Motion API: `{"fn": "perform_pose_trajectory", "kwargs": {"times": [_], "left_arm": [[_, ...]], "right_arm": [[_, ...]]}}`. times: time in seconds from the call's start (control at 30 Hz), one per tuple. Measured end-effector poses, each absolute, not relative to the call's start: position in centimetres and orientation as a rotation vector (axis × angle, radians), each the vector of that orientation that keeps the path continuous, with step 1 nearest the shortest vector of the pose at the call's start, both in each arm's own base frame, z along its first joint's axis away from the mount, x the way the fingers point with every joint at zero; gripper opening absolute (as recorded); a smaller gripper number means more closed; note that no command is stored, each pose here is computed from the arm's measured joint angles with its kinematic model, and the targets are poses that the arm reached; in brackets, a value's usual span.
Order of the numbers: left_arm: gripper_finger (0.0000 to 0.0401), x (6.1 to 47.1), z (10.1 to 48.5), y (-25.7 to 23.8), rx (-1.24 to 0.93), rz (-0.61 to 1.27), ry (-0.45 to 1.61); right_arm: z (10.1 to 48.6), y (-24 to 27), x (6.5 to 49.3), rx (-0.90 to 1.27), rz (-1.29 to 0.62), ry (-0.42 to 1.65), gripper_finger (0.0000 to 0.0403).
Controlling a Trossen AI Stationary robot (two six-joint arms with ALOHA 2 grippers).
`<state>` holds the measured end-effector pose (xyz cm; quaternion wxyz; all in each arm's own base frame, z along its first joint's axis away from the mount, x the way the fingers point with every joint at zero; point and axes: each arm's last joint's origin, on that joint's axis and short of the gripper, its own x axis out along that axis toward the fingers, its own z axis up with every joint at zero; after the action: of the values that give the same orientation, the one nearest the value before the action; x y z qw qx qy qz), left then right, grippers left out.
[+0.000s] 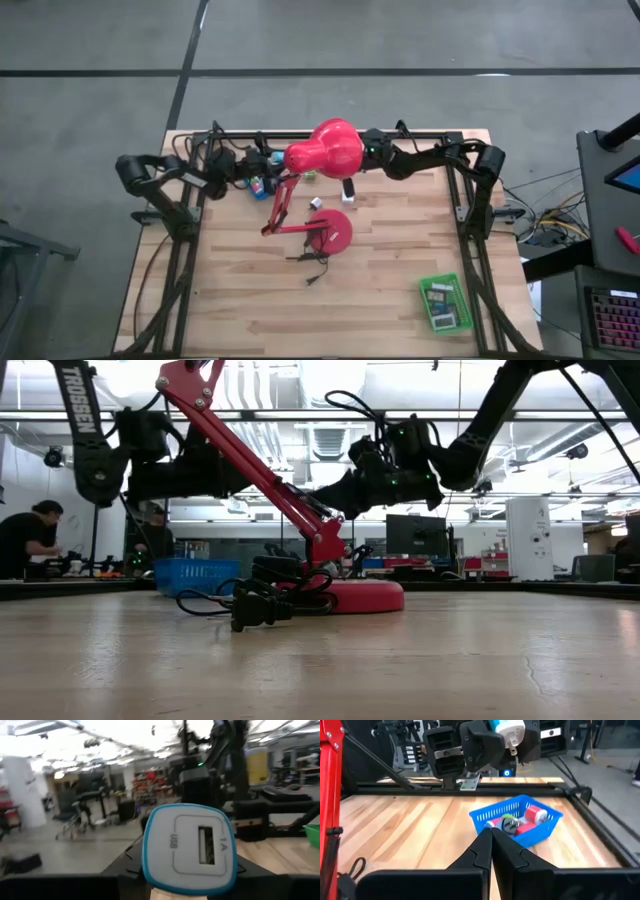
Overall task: Pick & Place Office items
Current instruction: Put the light blue charger adapter into the blue bin
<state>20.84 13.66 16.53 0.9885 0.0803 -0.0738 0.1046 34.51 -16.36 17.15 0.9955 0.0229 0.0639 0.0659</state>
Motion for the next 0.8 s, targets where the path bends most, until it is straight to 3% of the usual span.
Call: {"fn": "perform_pose_trajectory", "kwargs": {"times": [0.47,0.8], "left_arm": [[0.0124,17.9,13.8,12.3,-0.042,0.435,-0.017],[0.0124,16.8,12.7,11.8,-0.238,0.559,0.091]], "right_arm": [[14.9,-14.6,31.8,0.134,0.121,0.224,0.0008],[15.9,-11.9,28.4,0.176,0.097,0.347,0.0008]]}}
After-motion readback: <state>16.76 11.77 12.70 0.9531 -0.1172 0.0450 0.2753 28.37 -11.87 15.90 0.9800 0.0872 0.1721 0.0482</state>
